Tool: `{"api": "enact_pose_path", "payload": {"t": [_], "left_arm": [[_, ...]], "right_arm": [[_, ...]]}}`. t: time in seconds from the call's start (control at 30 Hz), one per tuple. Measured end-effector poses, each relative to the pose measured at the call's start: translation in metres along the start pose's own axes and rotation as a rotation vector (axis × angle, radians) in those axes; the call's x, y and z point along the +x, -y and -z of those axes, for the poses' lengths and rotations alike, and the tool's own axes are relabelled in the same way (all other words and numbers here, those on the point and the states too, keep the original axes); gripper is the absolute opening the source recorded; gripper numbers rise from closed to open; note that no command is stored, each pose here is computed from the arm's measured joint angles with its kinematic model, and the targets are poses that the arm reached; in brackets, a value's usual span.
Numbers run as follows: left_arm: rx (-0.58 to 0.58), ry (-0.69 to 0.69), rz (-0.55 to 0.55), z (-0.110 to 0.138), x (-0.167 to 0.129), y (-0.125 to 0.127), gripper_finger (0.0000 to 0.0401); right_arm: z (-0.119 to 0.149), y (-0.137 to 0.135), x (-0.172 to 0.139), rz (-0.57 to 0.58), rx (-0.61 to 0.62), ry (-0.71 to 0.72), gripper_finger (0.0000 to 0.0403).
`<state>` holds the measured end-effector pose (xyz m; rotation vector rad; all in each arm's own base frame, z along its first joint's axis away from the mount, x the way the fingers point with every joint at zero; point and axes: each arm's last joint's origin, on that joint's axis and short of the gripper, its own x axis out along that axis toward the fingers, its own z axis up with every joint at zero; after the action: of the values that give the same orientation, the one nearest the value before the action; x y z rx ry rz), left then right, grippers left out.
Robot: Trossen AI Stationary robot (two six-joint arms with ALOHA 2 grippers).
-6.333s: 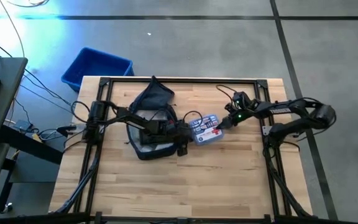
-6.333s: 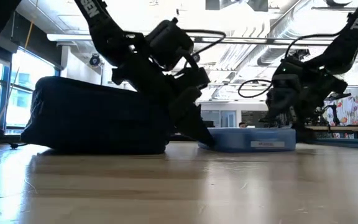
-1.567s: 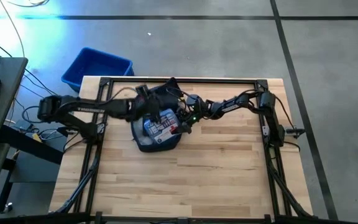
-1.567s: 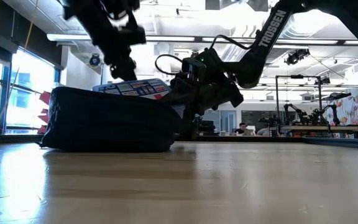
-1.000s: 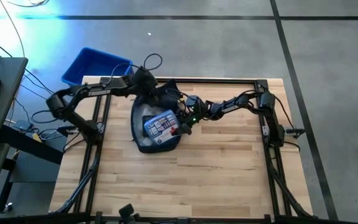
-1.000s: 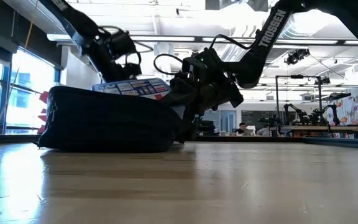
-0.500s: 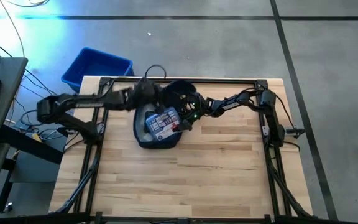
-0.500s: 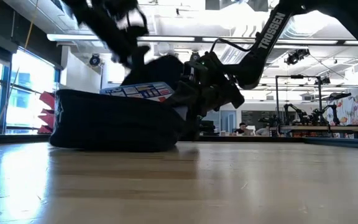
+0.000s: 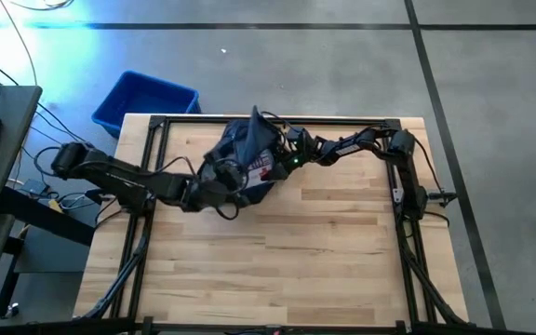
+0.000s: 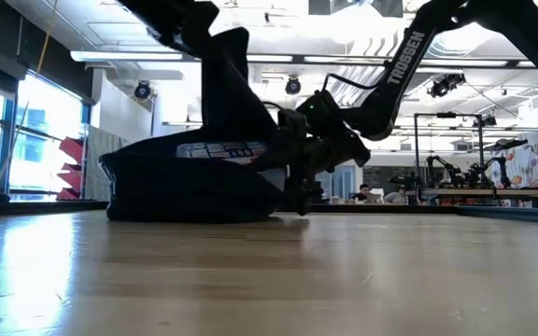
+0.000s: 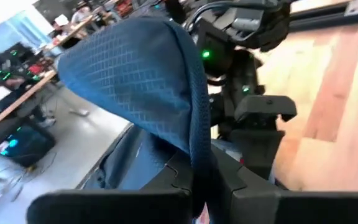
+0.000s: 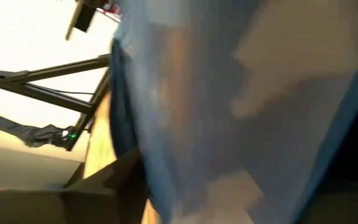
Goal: Unpack backpack
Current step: Put the blue transparent first aid kit into the blue backpack
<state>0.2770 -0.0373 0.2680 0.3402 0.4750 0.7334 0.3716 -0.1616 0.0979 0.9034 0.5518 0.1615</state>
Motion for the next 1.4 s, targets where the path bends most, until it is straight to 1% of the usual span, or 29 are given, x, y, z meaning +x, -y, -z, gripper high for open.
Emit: {"api": "enact_pose_path", "payload": {"t": [0.1, 0.17, 0.3, 0.43, 0.53, 0.6, 0.63, 0.67, 0.73, 0.87, 1.03, 1.3, 1.4], "left_arm": [[-0.026, -0.029, 0.000, 0.005, 0.002, 0.003, 0.0000], [-0.038, -0.042, -0.006, 0.007, 0.002, 0.003, 0.0000], [-0.060, -0.064, -0.045, 0.011, 0.001, 0.001, 0.0000], [-0.070, -0.078, -0.075, 0.014, 0.001, 0.000, 0.0000], [-0.078, -0.083, -0.108, 0.015, 0.001, -0.001, 0.0000], [-0.084, -0.090, -0.125, 0.017, 0.001, -0.002, 0.0000], [-0.089, -0.095, -0.129, 0.018, 0.000, -0.002, 0.0000], [-0.100, -0.097, -0.135, 0.019, 0.000, -0.002, 0.0000], [-0.115, -0.098, -0.149, 0.022, 0.001, -0.002, 0.0000], [-0.138, -0.112, -0.166, 0.035, 0.004, -0.001, 0.0000], [-0.155, -0.125, -0.170, 0.050, 0.004, 0.002, 0.0000], [-0.154, -0.129, -0.183, 0.055, 0.004, 0.003, 0.0000], [-0.156, -0.128, -0.182, 0.055, 0.004, 0.003, 0.0000]], "right_arm": [[0.000, 0.000, 0.000, -0.008, -0.019, 0.001, 0.0268], [-0.001, -0.001, 0.000, -0.013, -0.025, 0.001, 0.0290], [-0.002, -0.002, -0.001, -0.017, -0.024, 0.006, 0.0310], [-0.007, -0.011, -0.006, -0.027, -0.043, 0.007, 0.0313], [-0.014, -0.024, -0.017, -0.024, -0.105, 0.012, 0.0313], [-0.019, -0.031, -0.024, 0.011, -0.144, 0.014, 0.0313], [-0.021, -0.033, -0.025, 0.049, -0.164, 0.024, 0.0313], [-0.021, -0.034, -0.026, 0.092, -0.181, 0.030, 0.0313], [-0.022, -0.038, -0.022, 0.125, -0.225, 0.027, 0.0313], [-0.015, -0.047, -0.013, 0.120, -0.336, -0.009, 0.0314], [-0.016, -0.060, -0.018, 0.125, -0.429, -0.014, 0.0314], [-0.021, -0.101, -0.043, 0.181, -0.702, -0.022, 0.0314], [-0.014, -0.110, -0.042, 0.191, -0.779, -0.067, 0.0314]]}}
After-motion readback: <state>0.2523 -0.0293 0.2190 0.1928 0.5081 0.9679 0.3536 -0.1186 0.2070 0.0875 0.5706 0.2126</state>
